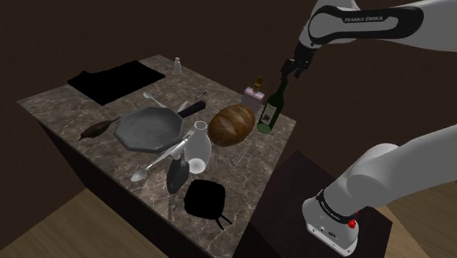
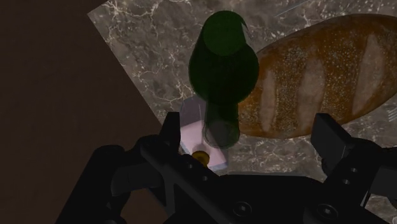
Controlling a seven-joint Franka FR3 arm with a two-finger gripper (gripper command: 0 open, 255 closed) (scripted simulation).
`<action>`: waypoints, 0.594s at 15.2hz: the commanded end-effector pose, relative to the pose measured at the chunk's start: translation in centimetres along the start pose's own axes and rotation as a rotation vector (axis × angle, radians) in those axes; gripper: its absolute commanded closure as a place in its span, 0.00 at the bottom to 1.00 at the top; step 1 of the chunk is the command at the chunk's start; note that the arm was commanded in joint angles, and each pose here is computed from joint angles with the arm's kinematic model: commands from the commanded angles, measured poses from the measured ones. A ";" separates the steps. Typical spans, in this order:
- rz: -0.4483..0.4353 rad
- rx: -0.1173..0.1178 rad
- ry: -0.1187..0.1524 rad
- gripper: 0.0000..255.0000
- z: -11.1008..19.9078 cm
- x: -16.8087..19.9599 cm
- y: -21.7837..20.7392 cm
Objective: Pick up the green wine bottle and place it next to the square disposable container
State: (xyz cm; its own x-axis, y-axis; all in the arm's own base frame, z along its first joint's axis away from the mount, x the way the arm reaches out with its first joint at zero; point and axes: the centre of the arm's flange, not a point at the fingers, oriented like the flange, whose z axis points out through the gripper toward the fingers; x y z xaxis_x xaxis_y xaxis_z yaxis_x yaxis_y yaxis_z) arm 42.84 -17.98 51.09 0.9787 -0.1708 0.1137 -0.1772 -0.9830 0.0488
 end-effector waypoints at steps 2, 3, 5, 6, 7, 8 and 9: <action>0.003 -0.001 0.004 0.00 2.0 0.8 1.3; 0.003 -0.001 0.004 0.00 2.5 0.8 1.3; 0.003 -0.001 0.004 0.00 3.6 0.8 1.3; 0.003 -0.001 0.004 0.00 4.1 0.8 1.3; 0.003 -0.001 0.004 0.00 4.6 0.8 1.3; 0.003 -0.001 0.004 0.00 4.9 0.8 1.3; 0.003 -0.001 0.004 0.00 4.9 0.8 1.3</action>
State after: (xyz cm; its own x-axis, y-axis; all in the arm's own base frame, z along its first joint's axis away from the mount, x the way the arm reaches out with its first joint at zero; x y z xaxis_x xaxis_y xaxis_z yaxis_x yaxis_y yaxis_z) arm 43.87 -19.68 46.56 0.9779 -0.1733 0.1170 -0.1800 -0.9824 0.0497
